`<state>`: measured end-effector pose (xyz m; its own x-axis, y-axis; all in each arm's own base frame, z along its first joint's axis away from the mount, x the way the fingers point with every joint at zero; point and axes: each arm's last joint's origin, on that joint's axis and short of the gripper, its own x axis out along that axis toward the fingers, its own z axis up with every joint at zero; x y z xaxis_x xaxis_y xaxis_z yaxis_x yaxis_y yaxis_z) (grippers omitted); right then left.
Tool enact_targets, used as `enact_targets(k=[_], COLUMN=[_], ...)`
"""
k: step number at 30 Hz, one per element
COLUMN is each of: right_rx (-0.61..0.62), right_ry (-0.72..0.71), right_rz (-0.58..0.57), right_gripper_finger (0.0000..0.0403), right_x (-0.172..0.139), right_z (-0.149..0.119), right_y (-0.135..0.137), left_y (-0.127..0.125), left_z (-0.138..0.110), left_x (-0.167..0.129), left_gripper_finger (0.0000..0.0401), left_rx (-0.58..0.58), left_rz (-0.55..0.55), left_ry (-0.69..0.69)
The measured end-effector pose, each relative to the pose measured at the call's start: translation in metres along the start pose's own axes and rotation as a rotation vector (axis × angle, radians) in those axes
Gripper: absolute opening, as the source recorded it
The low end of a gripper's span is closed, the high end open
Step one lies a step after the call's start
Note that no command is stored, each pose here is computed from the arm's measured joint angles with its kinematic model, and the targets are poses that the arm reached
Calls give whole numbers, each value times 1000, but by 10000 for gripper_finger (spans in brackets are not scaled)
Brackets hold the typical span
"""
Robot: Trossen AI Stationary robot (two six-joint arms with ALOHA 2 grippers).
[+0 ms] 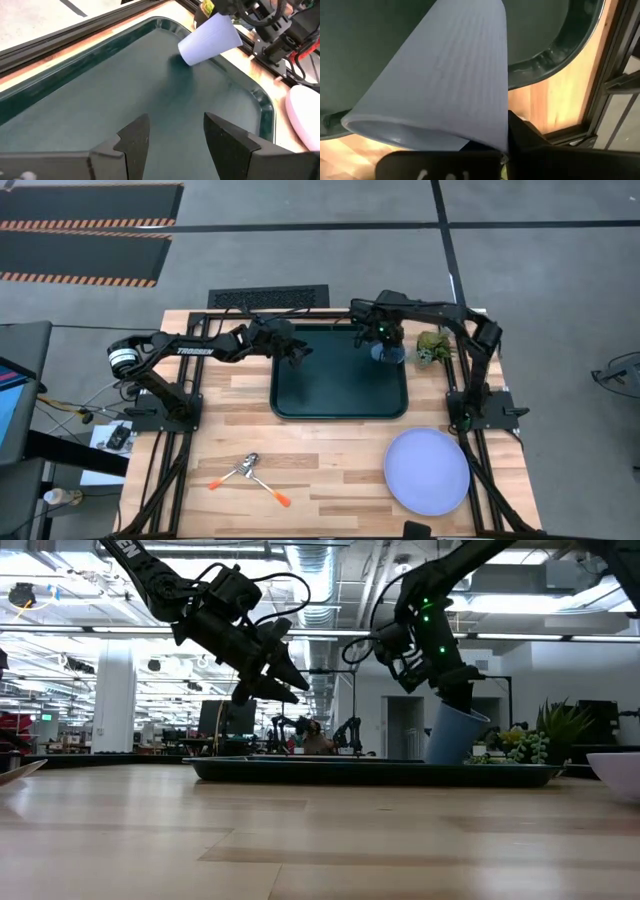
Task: Pick and place plate/cup/fork/spoon on tray
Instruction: Put the blue cup on the black tray
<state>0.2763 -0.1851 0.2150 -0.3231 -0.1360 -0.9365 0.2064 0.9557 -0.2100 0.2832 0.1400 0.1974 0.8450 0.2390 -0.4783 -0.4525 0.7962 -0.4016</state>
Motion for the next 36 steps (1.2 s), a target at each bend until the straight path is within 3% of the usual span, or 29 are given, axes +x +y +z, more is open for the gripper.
enact_targets(k=[6,16,20,25,36], right_rx=[-17,27,73,125,170], right_ry=[-24,-58,-78,-108,-244], right_rz=[6,52,45,38,-2], right_gripper_finger=[33,184,221,225,183], right_x=[-4,-2,0,-1,-25], right_z=[1,-2,-2,-2,4], right_y=[-1,-13,-20,-29,-46], left_y=[0,0,0,0,0], left_z=[0,0,0,0,0], left_x=[0,0,0,0,0], left_gripper_finger=[174,174,174,174,174], left_rx=[0,-1,-9,-10,-11], left_rz=[1,1,2,2,4], left_ry=[2,3,2,2,1])
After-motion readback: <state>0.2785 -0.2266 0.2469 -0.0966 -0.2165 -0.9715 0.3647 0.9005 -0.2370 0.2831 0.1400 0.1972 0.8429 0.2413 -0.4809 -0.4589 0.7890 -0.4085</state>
